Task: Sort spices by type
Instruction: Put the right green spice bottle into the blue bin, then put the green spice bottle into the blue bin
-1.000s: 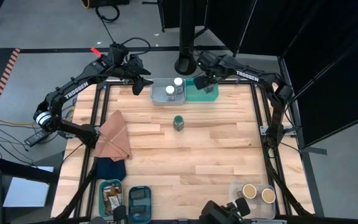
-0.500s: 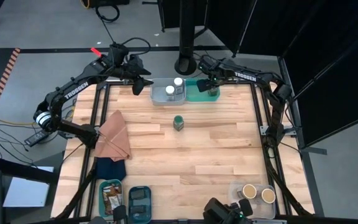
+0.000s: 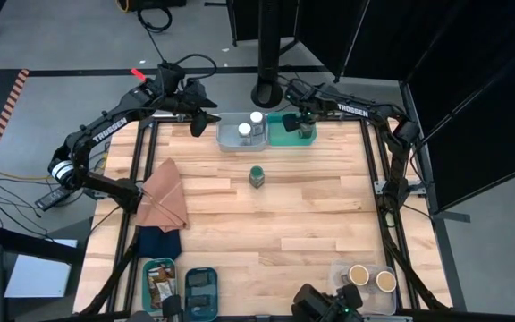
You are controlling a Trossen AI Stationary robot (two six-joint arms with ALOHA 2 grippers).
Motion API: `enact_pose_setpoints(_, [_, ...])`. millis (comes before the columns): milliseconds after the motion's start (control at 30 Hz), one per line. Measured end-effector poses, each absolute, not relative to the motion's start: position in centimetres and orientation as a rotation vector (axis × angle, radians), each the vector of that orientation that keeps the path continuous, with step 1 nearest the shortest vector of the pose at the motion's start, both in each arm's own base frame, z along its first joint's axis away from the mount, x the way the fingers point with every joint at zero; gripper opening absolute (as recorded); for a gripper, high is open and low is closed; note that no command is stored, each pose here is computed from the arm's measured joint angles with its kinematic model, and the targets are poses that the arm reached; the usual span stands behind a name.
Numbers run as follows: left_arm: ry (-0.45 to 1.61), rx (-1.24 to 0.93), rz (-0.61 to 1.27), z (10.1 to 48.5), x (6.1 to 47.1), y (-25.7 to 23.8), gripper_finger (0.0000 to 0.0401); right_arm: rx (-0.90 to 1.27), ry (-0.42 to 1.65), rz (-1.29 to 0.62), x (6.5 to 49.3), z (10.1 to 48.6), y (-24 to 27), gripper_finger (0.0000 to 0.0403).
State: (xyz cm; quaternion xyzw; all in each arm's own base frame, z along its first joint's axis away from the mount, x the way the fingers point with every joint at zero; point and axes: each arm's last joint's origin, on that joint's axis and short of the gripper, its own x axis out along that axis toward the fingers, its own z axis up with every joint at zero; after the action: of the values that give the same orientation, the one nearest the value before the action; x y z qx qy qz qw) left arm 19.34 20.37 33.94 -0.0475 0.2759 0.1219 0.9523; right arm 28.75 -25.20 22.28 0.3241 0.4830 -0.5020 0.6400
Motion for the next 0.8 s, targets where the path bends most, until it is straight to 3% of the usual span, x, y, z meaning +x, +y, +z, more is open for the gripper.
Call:
enact_pose_setpoints(400, [0.561,-0.097,0.248,33.9,19.3,20.4,0.0257,0.531,1.044,-1.005,29.9,28.1,-26.2,0.0329])
enact_pose_setpoints(600, [0.561,-0.097,0.248,33.9,19.3,20.4,0.0257,0.368,0.930,-0.767,32.5,32.0,-24.7,0.0329])
enact_pose_setpoints(800, [0.561,-0.102,0.249,33.9,19.3,20.4,0.0257,0.264,0.824,-0.548,36.8,33.0,-19.9,0.0328])
